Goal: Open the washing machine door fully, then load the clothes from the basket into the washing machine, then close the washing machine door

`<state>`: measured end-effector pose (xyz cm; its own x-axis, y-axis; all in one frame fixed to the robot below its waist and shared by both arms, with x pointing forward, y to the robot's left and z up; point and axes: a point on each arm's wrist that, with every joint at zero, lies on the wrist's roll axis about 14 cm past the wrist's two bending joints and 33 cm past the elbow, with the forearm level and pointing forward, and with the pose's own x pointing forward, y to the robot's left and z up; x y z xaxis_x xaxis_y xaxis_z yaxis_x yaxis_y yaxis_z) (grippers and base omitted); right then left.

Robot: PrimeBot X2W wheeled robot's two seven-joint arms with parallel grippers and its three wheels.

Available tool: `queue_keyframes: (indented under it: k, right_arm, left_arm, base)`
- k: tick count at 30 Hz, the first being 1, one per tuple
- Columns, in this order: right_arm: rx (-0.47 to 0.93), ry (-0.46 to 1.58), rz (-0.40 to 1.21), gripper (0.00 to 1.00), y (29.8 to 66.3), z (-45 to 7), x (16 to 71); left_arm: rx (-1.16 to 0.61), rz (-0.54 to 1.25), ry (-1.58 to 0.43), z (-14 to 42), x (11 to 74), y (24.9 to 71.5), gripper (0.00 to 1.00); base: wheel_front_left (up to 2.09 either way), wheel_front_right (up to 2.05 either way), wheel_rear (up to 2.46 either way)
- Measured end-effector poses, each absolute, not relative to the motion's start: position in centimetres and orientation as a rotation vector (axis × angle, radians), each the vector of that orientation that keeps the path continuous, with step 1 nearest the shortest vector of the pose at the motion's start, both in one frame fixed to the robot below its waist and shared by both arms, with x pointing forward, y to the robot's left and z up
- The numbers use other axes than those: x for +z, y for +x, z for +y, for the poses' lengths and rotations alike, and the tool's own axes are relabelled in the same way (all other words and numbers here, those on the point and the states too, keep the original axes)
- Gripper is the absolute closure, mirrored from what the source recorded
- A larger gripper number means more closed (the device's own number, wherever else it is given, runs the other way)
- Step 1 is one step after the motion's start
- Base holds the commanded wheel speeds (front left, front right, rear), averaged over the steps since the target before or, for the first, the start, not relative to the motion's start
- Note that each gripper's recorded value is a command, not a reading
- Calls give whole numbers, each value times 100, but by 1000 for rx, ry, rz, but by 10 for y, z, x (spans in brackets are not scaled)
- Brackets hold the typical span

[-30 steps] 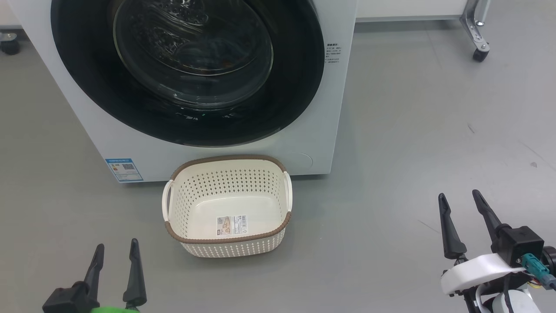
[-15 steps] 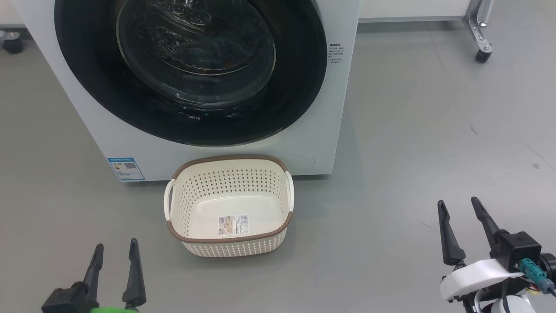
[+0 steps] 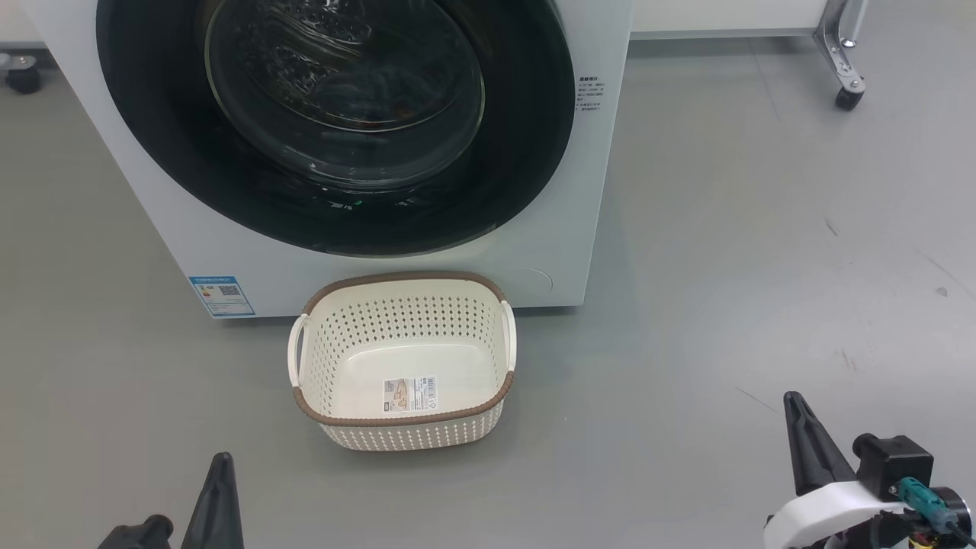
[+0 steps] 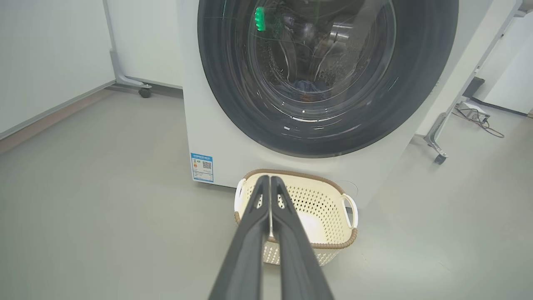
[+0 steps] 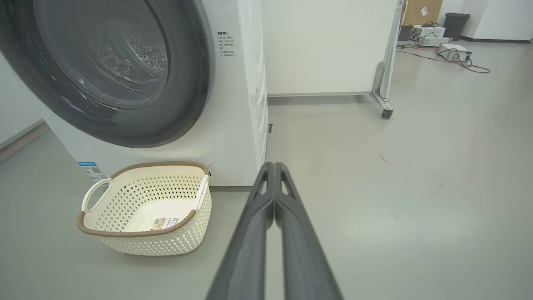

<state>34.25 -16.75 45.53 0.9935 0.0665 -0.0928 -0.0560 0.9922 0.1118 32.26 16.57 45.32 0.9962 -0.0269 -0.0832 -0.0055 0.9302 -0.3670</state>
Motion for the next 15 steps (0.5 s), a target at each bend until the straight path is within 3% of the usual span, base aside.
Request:
queue_keyframes:
  k: [15]
  right_arm:
    - [-45, 334, 159, 100, 350, -189, 447]
  left_arm:
    - [37, 97, -577, 170, 453, 325, 100]
  base:
    - [0, 0, 0]
